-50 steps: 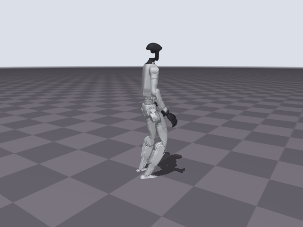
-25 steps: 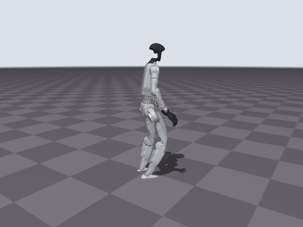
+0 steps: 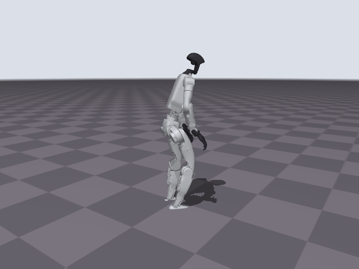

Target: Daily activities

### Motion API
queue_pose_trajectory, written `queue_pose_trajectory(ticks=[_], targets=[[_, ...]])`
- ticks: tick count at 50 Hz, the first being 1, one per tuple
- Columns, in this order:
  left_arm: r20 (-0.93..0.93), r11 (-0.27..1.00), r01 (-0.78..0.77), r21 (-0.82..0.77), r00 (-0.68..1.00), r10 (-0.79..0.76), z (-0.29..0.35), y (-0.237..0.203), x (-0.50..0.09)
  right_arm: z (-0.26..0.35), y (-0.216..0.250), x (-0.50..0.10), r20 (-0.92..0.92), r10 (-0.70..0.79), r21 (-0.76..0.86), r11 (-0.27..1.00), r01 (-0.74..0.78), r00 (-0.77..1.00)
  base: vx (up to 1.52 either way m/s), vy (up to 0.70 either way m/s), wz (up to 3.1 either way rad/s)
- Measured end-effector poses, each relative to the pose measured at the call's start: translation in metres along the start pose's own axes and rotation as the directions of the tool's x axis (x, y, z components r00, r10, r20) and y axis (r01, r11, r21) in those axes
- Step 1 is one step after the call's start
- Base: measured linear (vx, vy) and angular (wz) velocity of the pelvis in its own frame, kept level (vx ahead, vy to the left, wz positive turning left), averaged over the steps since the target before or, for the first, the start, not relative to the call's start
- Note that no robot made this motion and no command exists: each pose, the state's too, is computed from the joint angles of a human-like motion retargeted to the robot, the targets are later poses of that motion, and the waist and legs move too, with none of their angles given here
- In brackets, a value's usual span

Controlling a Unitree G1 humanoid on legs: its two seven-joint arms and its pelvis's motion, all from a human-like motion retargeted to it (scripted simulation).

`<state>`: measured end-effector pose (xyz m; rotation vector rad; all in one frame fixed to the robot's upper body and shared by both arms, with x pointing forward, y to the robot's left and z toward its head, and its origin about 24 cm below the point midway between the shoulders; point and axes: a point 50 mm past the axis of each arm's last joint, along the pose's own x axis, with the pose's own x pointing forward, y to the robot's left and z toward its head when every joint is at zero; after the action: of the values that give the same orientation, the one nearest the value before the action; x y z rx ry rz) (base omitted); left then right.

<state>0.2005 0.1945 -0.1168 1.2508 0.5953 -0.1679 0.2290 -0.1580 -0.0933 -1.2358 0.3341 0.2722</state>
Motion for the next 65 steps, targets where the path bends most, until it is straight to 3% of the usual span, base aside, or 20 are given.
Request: queue_pose_trajectory(ticks=[10, 19, 27, 35, 41, 46, 50, 52, 55, 60, 63, 65], targets=[[0.269, 0.997, 0.000, 0.073, 0.963, -0.020, 0.046, 0.021, 0.008, 0.030, -0.029, 0.019, 0.170, -0.054, -0.046, 0.997, 0.063, 0.984, 0.00, -0.03, 0.00], [0.450, 0.995, -0.052, 0.085, 0.893, 0.008, 0.091, 0.049, 0.012, 0.061, -0.048, 0.030, 0.256, -0.108, 0.031, 0.994, 0.103, 0.961, 0.01, -0.06, -0.03], [0.649, 0.948, -0.198, -0.249, 0.693, 0.315, 0.158, 0.130, -0.011, 0.086, -0.055, 0.023, 0.310, -0.098, 0.267, 0.964, 0.013, 0.946, 0.00, -0.01, 0.00], [0.565, 0.750, -0.263, -0.607, 0.520, 0.640, 0.160, 0.200, -0.046, 0.096, -0.078, 0.006, 0.364, -0.150, 0.547, 0.833, -0.080, 0.919, 0.01, 0.00, -0.01], [0.487, 0.753, -0.226, -0.618, 0.642, 0.592, 0.118, 0.171, -0.046, 0.119, -0.146, -0.022, 0.434, -0.396, 0.786, 0.605, -0.126, 0.809, 0.07, -0.01, -0.26], [0.509, 0.875, -0.135, -0.465, 0.768, 0.389, 0.083, 0.124, -0.045, 0.161, -0.244, -0.093, 0.498, -0.760, 0.866, 0.413, -0.282, 0.417, 0.09, 0.00, -0.36], [0.547, 0.918, -0.104, -0.383, 0.775, 0.316, 0.079, 0.116, -0.047, 0.169, -0.281, -0.134, 0.442, -0.877, 0.856, 0.349, -0.381, 0.190, 0.05, 0.02, -0.11], [0.575, 0.908, -0.123, -0.400, 0.738, 0.353, 0.088, 0.127, -0.049, 0.165, -0.277, -0.128, 0.428, -0.874, 0.866, 0.325, -0.380, 0.229, 0.00, 0.00, 0.00], [0.616, 0.861, -0.181, -0.475, 0.630, 0.472, 0.110, 0.163, -0.055, 0.150, -0.255, -0.089, 0.409, -0.806, 0.903, 0.289, -0.317, 0.429, 0.01, 0.05, 0.24], [0.594, 0.738, -0.226, -0.637, 0.467, 0.655, 0.135, 0.207, -0.072, 0.107, -0.163, -0.024, 0.320, -0.469, 0.944, 0.236, -0.233, 0.823, -0.01, 0.04, 0.21], [0.586, 0.722, -0.212, -0.659, 0.458, 0.669, 0.134, 0.207, -0.077, 0.101, -0.140, -0.022, 0.336, -0.375, 0.941, 0.171, -0.292, 0.864, 0.00, 0.00, 0.00], [0.596, 0.752, -0.194, -0.629, 0.500, 0.628, 0.125, 0.197, -0.075, 0.109, -0.152, -0.031, 0.402, -0.408, 0.914, 0.122, -0.387, 0.820, 0.01, 0.01, -0.11]])
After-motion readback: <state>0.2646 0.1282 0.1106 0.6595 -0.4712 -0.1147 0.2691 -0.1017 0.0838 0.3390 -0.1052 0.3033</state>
